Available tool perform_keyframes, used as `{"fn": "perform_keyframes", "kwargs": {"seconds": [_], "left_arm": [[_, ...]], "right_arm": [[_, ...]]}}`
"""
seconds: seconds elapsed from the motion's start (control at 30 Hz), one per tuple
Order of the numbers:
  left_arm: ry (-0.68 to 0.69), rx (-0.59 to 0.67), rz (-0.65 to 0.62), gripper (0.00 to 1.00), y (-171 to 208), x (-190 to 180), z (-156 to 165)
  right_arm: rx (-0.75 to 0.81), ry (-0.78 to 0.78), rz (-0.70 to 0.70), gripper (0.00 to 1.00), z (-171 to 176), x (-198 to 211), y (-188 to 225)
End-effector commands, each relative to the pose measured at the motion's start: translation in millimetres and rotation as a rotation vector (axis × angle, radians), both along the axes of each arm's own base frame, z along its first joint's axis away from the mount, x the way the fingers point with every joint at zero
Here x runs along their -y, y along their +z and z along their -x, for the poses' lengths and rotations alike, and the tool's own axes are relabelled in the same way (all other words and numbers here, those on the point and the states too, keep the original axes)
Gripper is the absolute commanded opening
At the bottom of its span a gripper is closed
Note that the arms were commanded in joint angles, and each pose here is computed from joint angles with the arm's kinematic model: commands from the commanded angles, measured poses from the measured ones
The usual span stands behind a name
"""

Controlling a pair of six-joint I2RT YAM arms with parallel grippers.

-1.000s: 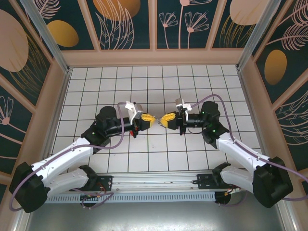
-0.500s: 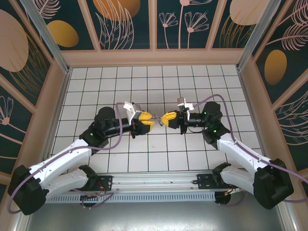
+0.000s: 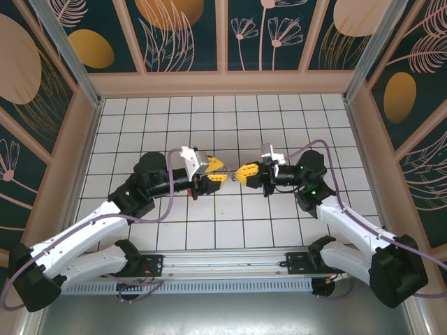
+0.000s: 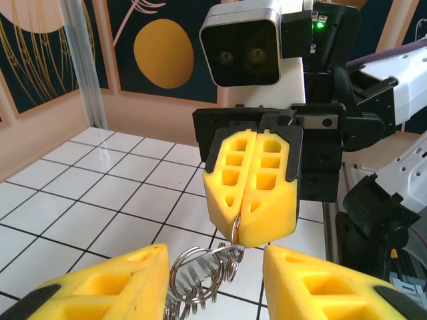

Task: Put the keys on the keyring

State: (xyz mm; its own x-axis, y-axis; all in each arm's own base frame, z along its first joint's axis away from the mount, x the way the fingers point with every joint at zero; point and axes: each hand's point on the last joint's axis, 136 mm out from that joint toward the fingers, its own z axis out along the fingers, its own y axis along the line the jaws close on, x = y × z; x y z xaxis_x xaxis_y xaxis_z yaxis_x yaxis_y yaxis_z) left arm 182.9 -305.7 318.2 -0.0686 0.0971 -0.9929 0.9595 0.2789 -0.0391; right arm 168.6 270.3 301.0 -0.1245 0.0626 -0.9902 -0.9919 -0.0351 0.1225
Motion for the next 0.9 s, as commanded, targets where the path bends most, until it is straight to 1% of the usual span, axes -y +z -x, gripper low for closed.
{"fn": "perform_keyframes", "kwargs": {"seconds": [0.0,0.07,0.2,0.33,0.6,0.87], "left_arm": [[-0.011,0.081,-0.027,0.40,10.6,1.7,2.1],[-0.025,0.099,-0.036,0.40,12.0,3.5,4.5],[-0.014,0.110,-0.098,0.40,4.2,6.0,0.2],[-0.028,0.115,-0.119,0.41,0.3,10.8,3.1],[-0.066,0.089,-0.166,0.27,-10.1,19.3,6.1],[-0.073,0.069,-0.223,0.25,-23.1,25.2,4.9]], "right_arm": [[0.104,0.025,-0.035,0.00,11.2,2.5,12.8],[0.114,0.032,-0.037,0.00,12.7,2.6,14.0],[0.128,0.057,-0.041,0.00,17.3,3.2,16.2],[0.115,0.053,-0.021,0.00,15.2,2.1,12.1],[0.135,0.055,-0.028,0.00,16.4,1.9,15.4],[0.144,0.041,-0.030,0.00,11.5,0.1,18.1]]}}
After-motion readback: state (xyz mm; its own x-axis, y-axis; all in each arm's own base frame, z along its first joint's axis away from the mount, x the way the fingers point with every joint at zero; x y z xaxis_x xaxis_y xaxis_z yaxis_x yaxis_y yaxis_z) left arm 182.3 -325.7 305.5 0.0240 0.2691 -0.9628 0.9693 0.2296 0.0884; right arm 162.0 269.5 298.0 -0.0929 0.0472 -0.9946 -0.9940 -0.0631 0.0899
